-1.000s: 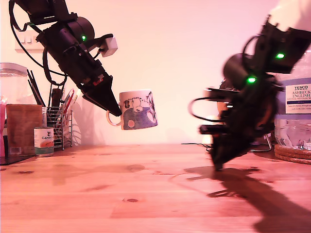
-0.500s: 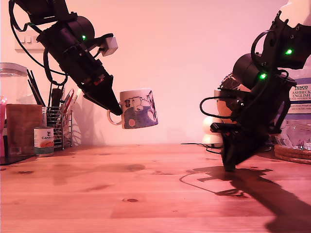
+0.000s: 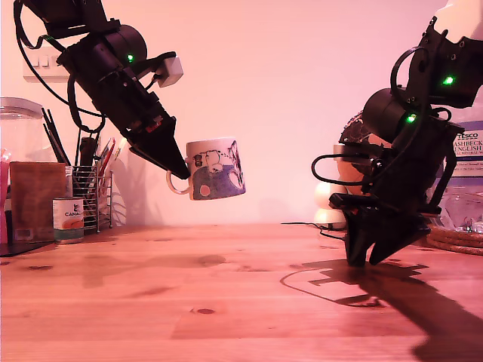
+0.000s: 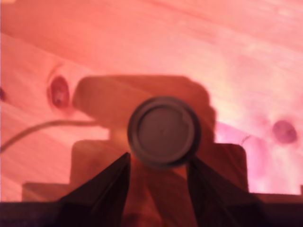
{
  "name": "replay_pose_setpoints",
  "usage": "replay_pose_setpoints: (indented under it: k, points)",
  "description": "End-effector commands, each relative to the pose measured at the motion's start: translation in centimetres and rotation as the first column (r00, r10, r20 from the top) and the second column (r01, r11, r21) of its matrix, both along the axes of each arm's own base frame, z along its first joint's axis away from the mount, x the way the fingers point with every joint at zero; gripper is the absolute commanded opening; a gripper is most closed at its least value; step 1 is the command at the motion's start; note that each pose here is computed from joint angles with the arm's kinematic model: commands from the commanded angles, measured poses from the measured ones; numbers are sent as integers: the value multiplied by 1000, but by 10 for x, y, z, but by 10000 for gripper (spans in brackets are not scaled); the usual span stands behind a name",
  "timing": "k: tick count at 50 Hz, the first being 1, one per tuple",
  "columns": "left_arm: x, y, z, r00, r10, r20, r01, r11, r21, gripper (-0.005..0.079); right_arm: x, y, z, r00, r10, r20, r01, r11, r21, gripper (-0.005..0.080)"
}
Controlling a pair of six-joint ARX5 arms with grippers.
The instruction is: Lift the coffee cup and remove the coffee capsule that is hidden under it
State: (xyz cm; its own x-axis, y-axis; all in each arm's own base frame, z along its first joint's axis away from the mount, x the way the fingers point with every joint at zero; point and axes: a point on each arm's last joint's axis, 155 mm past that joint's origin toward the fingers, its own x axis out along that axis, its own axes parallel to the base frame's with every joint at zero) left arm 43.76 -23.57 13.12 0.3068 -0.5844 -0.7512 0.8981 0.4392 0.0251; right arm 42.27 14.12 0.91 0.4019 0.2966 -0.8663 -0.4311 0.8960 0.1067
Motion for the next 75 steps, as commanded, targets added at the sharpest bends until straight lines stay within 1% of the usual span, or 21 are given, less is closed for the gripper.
replay_pose_setpoints:
  k: [1,15,27,38,40,42,45,47,48,49,51,55,68,75]
  points:
    - [5,-4,30,998,-2,69,5,999,-41,-24,-1,4,15,1000,8,28,-8,1000,19,361]
    - [4,-4,30,998,12,54,-9,999,-47,-24,3,4,69,990,2,138,-9,999,46,376]
    - [4,-4,30,998,10,55,-7,999,-50,-24,-13,0,95,989,9,148,-15,999,42,375]
    - [2,-6,30,999,1,45,2,998,-59,-24,-21,-2,117,984,6,176,-15,999,50,372]
    - [0,-7,30,999,-4,40,7,998,-64,-24,-23,-2,122,983,5,184,-15,998,53,347]
    - [-1,-9,30,999,-8,38,11,998,-64,-24,-24,-2,127,981,5,193,-16,998,54,284]
    - [-2,-11,30,999,-13,38,15,998,-66,-24,-25,-3,134,978,6,207,-18,998,57,134]
    - [-2,-12,31,999,-15,41,18,998,-67,-24,-26,-3,139,976,5,220,-18,998,60,-7]
    - [-2,-13,31,999,-17,43,20,997,-68,-24,-26,-3,141,974,5,225,-19,998,60,-22]
    - [-2,-14,31,999,-19,45,22,997,-68,-24,-26,-3,144,973,4,231,-19,998,62,-1]
    - [-3,-15,32,999,-23,48,26,997,-69,-24,-26,-4,147,971,2,239,-18,998,63,-14]
    - [-5,-19,32,998,-30,49,34,997,-69,-24,-27,-5,153,968,-2,253,-15,998,66,-13]
    - [-6,-27,30,996,-54,66,59,996,-64,-24,-27,-6,155,966,-4,258,-14,998,68,-13]
    - [-6,-30,20,997,-60,48,62,996,-58,-24,-26,-6,155,965,-4,261,-14,998,68,-13]
